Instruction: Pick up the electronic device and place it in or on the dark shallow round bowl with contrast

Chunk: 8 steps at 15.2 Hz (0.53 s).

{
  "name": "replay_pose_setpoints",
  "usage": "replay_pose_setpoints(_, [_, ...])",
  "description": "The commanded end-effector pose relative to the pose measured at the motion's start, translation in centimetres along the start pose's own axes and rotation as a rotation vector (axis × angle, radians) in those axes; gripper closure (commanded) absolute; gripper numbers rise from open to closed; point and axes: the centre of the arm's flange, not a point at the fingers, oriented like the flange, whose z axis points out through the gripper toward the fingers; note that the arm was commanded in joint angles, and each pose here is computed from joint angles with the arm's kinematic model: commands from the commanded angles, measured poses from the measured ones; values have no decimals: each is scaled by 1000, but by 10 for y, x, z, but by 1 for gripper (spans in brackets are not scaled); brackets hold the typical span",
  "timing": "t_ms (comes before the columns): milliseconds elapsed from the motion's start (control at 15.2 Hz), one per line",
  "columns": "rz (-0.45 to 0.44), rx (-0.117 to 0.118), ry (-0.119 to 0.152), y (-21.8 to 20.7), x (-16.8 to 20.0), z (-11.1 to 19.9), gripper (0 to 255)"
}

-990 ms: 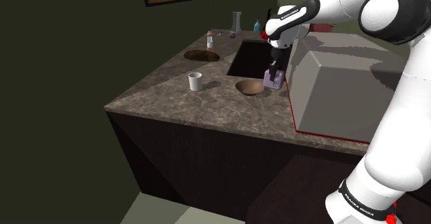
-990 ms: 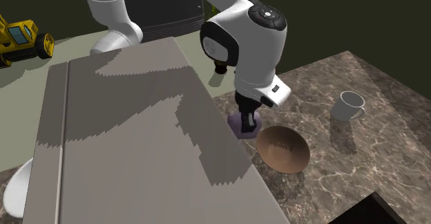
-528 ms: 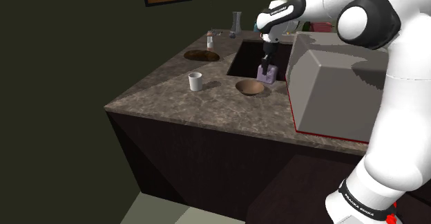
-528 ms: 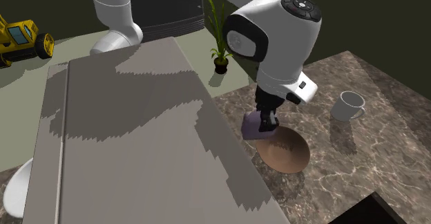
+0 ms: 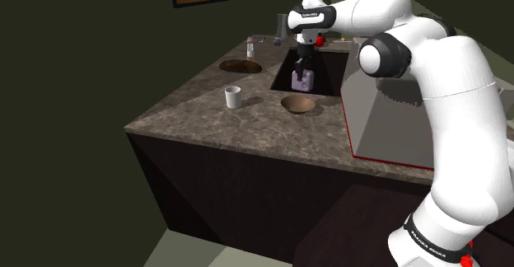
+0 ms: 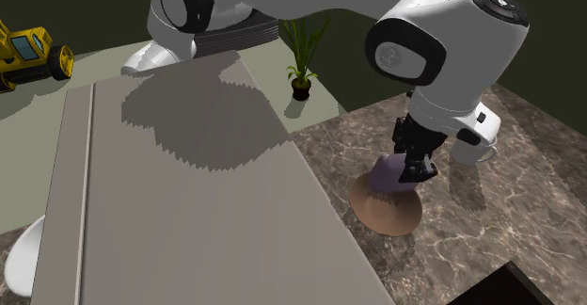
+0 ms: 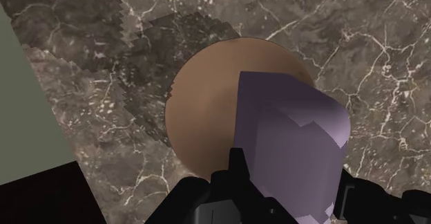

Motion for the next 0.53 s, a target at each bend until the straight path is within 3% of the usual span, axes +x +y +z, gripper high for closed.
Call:
replay_pose_setpoints(0, [-1, 0, 1, 1, 5, 8, 255])
replay_pose_setpoints(462, [-1, 0, 1, 3, 5, 45, 255])
